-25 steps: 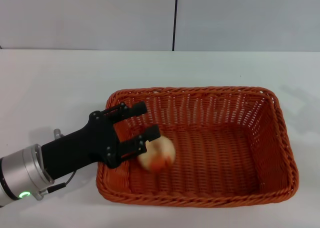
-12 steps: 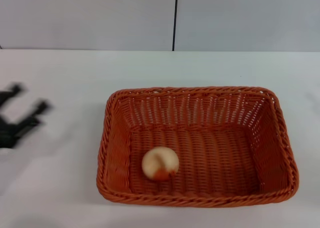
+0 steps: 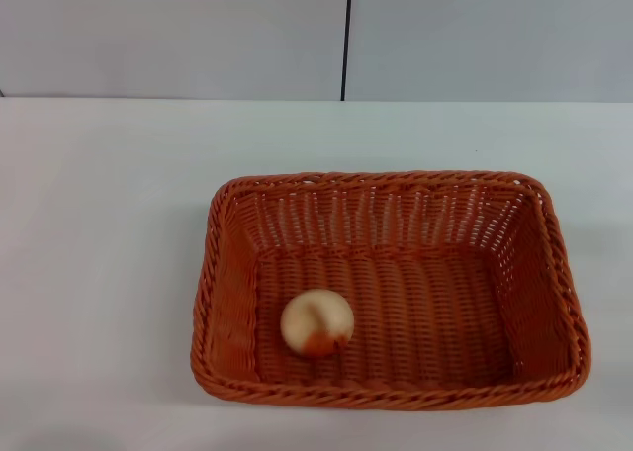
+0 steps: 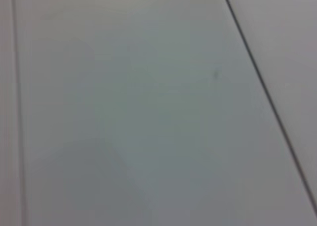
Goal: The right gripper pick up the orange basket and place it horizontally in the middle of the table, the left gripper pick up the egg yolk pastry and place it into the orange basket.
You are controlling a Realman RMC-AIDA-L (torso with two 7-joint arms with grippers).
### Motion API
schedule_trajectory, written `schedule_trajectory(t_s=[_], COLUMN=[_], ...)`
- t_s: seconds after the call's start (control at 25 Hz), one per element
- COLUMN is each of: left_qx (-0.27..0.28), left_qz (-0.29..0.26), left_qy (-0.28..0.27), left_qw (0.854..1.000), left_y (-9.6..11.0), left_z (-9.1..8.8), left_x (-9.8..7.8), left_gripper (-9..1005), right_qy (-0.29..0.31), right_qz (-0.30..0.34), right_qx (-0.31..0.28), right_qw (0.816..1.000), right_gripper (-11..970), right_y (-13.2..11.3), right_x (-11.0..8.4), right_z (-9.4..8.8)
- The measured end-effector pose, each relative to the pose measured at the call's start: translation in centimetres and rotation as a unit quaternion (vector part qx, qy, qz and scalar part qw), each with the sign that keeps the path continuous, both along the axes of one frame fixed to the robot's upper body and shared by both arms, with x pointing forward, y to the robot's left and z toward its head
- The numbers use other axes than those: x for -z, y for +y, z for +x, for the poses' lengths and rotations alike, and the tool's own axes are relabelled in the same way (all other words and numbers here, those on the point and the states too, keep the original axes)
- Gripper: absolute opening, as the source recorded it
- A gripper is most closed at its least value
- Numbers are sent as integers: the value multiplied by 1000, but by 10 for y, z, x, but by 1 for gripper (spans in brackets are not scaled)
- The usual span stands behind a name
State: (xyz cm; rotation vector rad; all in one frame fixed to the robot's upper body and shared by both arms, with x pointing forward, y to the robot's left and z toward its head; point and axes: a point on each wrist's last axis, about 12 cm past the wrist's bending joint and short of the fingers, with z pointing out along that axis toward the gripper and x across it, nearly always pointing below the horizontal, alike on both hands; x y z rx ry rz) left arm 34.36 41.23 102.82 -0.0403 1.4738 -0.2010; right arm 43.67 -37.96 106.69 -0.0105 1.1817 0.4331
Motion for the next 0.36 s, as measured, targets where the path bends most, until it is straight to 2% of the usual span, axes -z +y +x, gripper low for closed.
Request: schedule_trajectory(t_s=[0.08,0.36], left_qx=[-23,-59], left_qz=[-9,-32], left_qy=[-1,-4], left_qw=[1000,998], left_y=[1,-1], left_z=[-5,-12], left_x=[2,8], left_gripper=[848,848], right_qy=[1,8], right_qz=[-7,-15], right_qx=[26,32], right_qw=[1000,999], right_gripper=[552,552], right_y=[4,10], right_x=[5,6], right_z=[7,19])
